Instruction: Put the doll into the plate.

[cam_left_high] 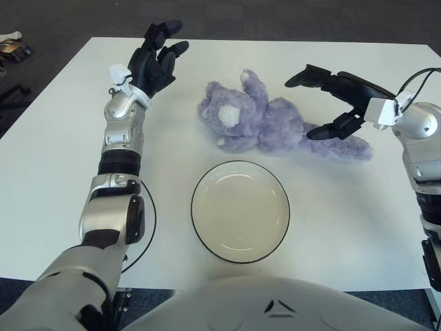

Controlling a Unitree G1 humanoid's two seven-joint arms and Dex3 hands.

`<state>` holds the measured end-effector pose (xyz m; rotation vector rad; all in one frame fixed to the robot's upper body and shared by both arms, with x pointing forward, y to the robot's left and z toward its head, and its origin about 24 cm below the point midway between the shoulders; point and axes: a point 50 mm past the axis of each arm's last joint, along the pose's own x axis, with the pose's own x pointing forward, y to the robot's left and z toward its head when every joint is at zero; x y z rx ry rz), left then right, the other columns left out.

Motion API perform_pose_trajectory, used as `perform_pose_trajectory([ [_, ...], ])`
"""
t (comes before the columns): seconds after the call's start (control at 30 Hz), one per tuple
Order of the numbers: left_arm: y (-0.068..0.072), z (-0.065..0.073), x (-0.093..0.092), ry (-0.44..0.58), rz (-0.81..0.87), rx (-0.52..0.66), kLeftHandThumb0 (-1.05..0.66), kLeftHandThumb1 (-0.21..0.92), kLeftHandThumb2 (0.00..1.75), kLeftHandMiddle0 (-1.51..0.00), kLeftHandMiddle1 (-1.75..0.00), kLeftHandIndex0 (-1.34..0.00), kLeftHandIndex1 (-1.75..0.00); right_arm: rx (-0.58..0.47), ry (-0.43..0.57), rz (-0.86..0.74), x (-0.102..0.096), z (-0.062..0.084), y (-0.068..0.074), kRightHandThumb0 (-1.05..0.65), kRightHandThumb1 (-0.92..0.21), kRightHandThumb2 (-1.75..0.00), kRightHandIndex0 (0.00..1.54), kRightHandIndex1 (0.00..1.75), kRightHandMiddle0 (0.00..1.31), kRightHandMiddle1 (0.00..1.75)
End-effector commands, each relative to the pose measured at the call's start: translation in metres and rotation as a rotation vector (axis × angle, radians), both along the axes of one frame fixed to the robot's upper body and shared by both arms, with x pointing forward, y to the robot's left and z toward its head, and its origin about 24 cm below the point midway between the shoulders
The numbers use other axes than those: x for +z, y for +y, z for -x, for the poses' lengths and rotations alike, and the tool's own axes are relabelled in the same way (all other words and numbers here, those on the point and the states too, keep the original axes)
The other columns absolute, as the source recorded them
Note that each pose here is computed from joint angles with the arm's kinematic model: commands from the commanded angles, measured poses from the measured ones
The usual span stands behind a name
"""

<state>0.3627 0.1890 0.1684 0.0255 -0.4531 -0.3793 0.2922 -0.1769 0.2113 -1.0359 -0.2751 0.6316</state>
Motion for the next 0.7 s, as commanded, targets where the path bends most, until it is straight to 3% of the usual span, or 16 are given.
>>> perform_pose_trajectory([
  [0.0,-0.002,0.003,-0.001,-0.004,-0.013,-0.02,-0.63,0.82,0.59,-0.1,-0.62,0.0,-0.81,-0.001,0.047,-0.037,0.001,-0.004,0.002,-0.68,-0.32,-0.81,0.22,0.05,0.0,0.78],
  [0.27,-0.005,0.006,-0.001,-0.023,-0.025,-0.044,-0.61,0.82,0.59,-0.1,-0.6,0.0,-0.75,-0.012,0.05,-0.017,0.0,-0.011,0.009,-0.68,-0.28,-0.87,0.21,0.05,0.0,0.86],
  [0.43,-0.006,0.007,-0.002,-0.035,-0.038,-0.055,-0.61,0.83,0.59,-0.12,-0.6,0.0,-0.68,-0.012,0.013,0.053,-0.001,-0.014,0.012,-0.76,-0.38,-0.79,0.19,0.04,0.0,0.89],
  [0.67,-0.006,0.007,-0.002,-0.036,-0.042,-0.061,-0.59,0.83,0.59,-0.13,-0.6,0.0,-0.64,0.008,0.057,0.117,-0.003,-0.022,0.021,-0.79,-0.42,-0.74,0.15,0.02,0.0,0.86],
])
